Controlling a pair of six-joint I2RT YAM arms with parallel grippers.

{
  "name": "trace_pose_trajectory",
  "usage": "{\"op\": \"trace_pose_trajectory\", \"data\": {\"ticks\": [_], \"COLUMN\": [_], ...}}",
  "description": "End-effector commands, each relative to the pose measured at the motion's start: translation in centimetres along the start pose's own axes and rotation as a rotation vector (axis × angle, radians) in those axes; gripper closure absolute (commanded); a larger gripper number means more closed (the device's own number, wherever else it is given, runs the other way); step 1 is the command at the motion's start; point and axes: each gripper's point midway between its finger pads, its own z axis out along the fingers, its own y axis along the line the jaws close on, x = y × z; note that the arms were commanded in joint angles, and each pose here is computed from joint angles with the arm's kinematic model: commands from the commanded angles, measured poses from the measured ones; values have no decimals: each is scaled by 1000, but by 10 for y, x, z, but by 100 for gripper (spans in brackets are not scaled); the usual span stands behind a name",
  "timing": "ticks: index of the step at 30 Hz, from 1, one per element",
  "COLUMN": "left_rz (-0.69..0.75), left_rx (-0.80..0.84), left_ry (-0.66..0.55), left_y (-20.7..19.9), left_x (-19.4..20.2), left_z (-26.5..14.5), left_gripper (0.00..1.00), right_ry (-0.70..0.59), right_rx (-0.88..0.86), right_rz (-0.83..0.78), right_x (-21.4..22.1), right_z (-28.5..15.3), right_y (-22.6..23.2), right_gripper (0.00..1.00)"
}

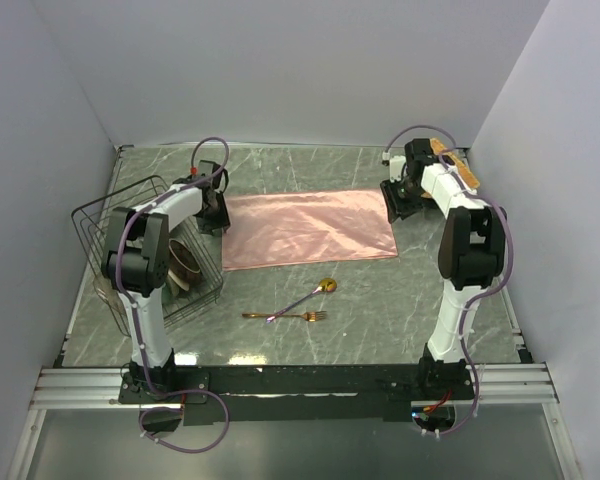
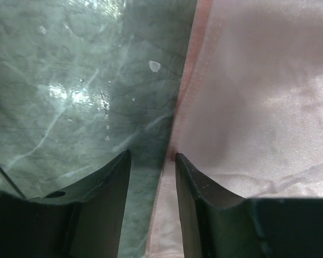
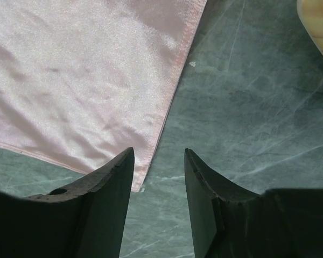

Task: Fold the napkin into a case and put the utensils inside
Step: Pick up the rectangle-folded napkin at the center of the board.

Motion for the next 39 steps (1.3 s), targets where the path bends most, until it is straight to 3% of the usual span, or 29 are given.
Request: {"op": "trace_pose_trajectory", "data": {"ticks": [1, 14, 27, 29, 32, 39], "left_rz": [-44, -28, -19, -12, -7, -30], "left_rx": [48, 92, 195, 205, 195, 179], "left_ry": [5, 91, 139, 135, 135, 73], "left_y": [-14, -27, -47, -48, -47, -34], "left_x": [-2, 35, 58, 59, 60, 32], "left_z": [-4, 10, 11, 11, 13, -1], "left_gripper": [56, 62, 80, 83, 97, 99], "right_ry": [3, 65, 93, 93, 89, 74], "right_rx": [3, -30, -32, -32, -31, -35], "right_rz": [15, -7, -4, -6, -3, -10], "right_x": [-2, 10, 21, 21, 21, 17], "right_z": [10, 32, 38, 38, 37, 29], "right_y": [-1, 10, 12, 13, 12, 14], "right_gripper": [51, 55, 56, 56, 56, 56]}}
